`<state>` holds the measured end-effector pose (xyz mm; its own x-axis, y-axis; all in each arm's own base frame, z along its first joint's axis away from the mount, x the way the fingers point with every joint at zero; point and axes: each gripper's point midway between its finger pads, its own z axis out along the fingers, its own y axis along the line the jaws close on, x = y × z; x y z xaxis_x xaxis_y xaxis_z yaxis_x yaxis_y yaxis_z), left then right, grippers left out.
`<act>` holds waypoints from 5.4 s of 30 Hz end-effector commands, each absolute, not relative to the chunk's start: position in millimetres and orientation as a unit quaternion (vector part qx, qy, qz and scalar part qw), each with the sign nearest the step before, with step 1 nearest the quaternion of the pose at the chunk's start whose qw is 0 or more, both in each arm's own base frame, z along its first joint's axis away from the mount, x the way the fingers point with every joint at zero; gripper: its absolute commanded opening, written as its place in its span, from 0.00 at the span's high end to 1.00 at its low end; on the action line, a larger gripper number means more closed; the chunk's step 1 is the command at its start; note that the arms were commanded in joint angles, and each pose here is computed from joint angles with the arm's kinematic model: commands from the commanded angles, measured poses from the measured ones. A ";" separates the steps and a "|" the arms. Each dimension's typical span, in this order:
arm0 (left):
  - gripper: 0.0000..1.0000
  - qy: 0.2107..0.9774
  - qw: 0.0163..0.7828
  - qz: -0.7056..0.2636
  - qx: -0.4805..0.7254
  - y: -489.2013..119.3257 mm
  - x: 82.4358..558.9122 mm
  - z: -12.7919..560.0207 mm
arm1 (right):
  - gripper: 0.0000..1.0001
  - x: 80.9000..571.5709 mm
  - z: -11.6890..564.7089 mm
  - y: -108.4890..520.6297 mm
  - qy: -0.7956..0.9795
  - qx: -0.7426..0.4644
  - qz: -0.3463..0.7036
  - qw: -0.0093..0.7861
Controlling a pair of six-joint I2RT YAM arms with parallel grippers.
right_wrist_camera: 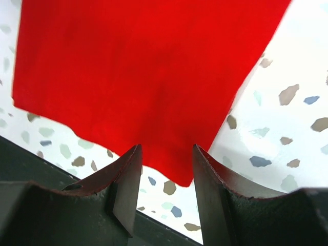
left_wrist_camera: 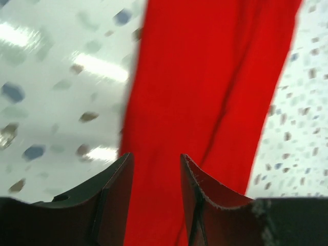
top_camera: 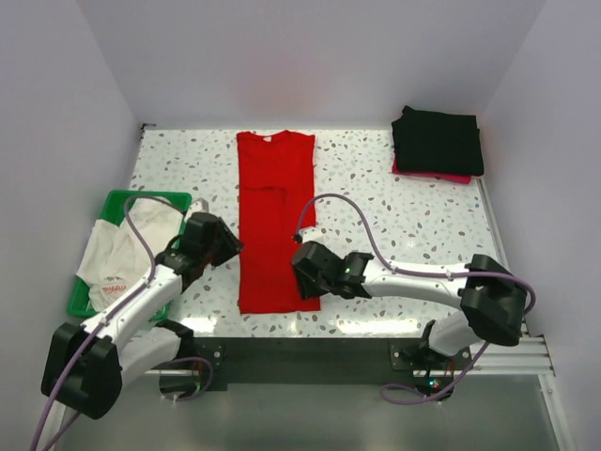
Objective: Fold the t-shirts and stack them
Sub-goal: Fold the tshirt
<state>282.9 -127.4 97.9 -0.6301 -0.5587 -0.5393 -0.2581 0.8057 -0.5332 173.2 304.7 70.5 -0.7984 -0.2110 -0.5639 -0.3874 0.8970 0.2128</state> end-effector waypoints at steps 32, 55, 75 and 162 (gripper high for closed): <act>0.67 0.956 0.248 -0.104 -0.122 -150.1 189.7 26.1 | 0.57 148.8 20.2 295.6 0.942 -0.193 0.081 0.263; 1.00 0.967 0.199 -0.091 -0.132 -147.9 169.4 25.0 | 0.84 146.2 44.4 267.1 0.940 -0.165 0.084 0.288; 1.00 0.967 0.195 -0.109 -0.125 -152.9 166.8 20.7 | 0.66 143.6 41.3 312.1 0.932 -0.210 0.098 0.280; 0.58 0.926 0.206 -0.301 0.099 -287.8 174.0 68.8 | 0.60 379.3 55.6 287.9 0.945 -0.057 0.115 0.301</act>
